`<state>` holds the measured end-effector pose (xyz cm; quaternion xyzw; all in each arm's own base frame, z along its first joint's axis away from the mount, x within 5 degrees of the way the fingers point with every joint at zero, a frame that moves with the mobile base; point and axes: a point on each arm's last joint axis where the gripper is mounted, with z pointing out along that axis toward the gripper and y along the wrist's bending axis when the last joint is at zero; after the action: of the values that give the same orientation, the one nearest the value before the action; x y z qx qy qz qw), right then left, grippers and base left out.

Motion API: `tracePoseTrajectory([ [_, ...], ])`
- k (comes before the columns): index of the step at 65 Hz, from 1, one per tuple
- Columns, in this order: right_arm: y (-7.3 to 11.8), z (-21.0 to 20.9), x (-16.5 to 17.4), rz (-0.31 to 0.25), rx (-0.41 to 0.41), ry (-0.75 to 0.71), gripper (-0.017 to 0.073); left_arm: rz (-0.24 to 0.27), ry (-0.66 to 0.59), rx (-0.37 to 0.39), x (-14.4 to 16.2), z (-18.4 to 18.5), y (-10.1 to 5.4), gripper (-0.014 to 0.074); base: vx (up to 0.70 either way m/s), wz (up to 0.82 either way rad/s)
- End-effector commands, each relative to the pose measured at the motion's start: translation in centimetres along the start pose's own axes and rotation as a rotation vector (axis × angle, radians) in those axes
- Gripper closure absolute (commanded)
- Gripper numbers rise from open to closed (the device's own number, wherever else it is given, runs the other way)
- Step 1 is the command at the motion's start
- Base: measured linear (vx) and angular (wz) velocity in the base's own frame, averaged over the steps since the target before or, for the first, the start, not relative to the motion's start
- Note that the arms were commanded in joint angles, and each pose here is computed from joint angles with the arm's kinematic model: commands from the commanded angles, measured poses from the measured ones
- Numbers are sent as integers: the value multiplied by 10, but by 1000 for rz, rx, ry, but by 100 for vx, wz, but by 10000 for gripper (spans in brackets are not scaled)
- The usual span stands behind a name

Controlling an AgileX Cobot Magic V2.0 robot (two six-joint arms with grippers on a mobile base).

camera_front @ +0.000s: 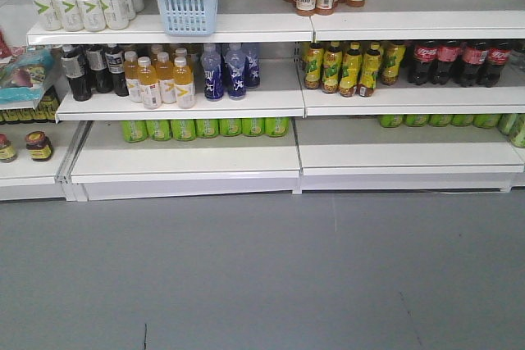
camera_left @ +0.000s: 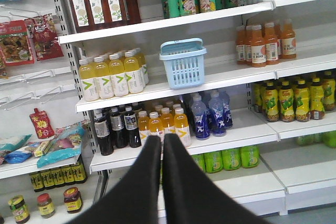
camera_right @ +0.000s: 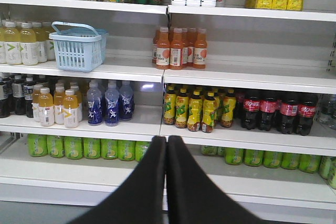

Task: Place coke in basket with both arms
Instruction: 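Drive the base toward the shelf holding the light-blue basket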

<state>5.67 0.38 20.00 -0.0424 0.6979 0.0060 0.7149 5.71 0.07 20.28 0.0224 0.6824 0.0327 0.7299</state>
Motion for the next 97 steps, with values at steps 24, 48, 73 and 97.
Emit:
tracePoseTrajectory([
  [24, 0, -1, -5, -11, 1, -86, 569, -11, -91, -6, -8, -2, 1, 600, 2, 0],
  [48, 0, -1, -4, -11, 1, -84, 569, -11, -91, -6, -8, -2, 1, 600, 8, 1],
  [73, 0, -1, -4, -11, 1, -84, 569, -11, -91, -6, -8, -2, 1, 600, 14, 0],
  [97, 0, -1, -4, -11, 1, -84, 569, -11, -91, -6, -8, -2, 1, 600, 18, -4],
])
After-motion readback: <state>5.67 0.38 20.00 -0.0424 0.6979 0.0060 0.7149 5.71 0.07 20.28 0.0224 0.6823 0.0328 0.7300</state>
